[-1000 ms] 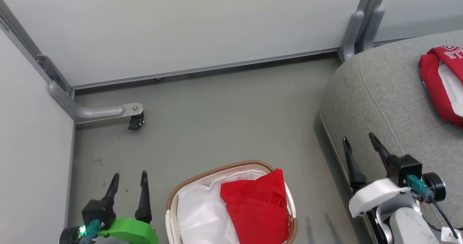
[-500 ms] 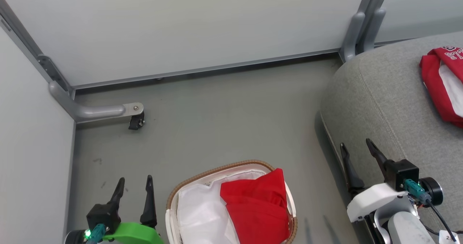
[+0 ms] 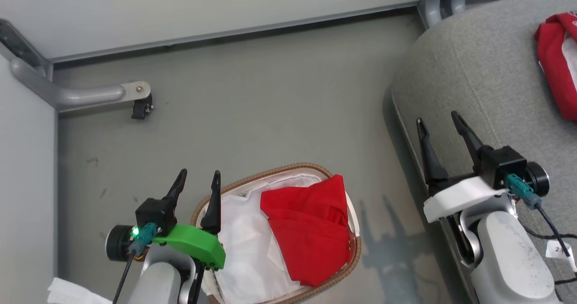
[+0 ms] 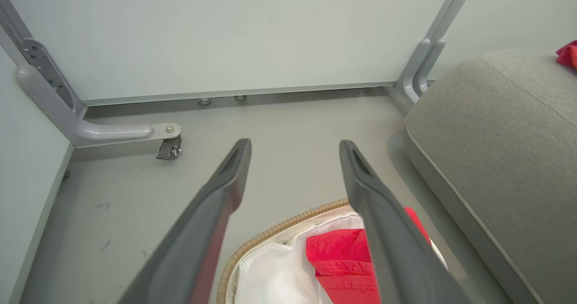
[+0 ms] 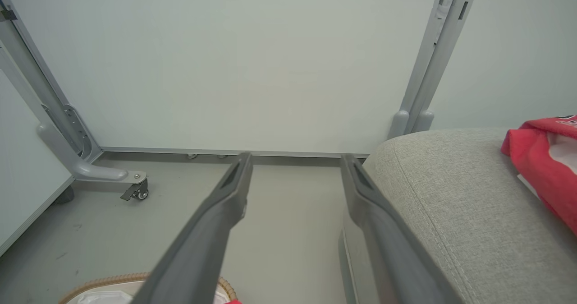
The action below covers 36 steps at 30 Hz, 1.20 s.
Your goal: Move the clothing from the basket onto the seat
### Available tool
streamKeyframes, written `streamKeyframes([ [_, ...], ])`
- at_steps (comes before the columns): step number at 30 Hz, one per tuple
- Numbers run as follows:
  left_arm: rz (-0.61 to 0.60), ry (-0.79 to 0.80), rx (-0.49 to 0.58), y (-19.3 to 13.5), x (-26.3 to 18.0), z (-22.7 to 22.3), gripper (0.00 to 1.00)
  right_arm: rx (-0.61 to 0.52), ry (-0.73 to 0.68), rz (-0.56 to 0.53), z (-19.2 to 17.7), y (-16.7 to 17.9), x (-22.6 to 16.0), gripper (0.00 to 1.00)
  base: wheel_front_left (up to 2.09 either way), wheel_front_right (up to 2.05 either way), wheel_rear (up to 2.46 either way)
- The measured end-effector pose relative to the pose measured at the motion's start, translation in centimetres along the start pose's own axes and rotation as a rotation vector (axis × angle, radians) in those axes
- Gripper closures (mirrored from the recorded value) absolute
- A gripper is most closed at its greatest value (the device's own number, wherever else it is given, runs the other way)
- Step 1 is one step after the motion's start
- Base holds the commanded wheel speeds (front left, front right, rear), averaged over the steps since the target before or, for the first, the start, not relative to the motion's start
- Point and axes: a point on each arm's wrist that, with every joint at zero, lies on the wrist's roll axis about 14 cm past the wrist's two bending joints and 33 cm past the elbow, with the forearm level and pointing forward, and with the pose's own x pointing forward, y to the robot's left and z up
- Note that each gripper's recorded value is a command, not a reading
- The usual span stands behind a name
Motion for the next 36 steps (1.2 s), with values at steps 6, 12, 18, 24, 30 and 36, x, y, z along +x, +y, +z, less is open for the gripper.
streamKeyframes([
  [6, -0.077, 0.059, -0.011, -1.4, 3.5, -2.1, 0.00, 0.004, 0.004, 0.000, -0.8, -0.3, 2.1, 0.00, 0.00, 0.00, 0.00],
  [12, -0.138, 0.129, -0.020, -2.5, 6.3, -4.9, 0.00, 0.007, 0.035, -0.006, -2.6, -0.9, 3.4, 0.00, 0.00, 0.00, 0.00],
  [18, -0.205, 0.238, -0.040, -4.1, 7.9, -9.3, 0.00, -0.002, 0.073, -0.030, -4.6, -2.1, 4.0, 0.00, 0.00, 0.00, 0.00],
  [24, -0.264, 0.401, -0.076, -5.6, 7.5, -15.1, 0.00, -0.017, 0.123, -0.059, -6.7, -3.4, 4.0, 0.00, 0.00, 0.00, 0.00],
  [30, -0.307, 0.554, -0.099, -6.5, 6.3, -20.1, 0.00, -0.029, 0.179, -0.083, -9.0, -4.4, 3.6, 0.00, 0.00, 0.00, 0.00],
  [36, -0.314, 0.703, -0.161, -7.2, 4.5, -23.8, 0.00, -0.035, 0.224, -0.090, -10.9, -4.8, 3.5, 0.00, 0.00, 0.00, 0.00],
])
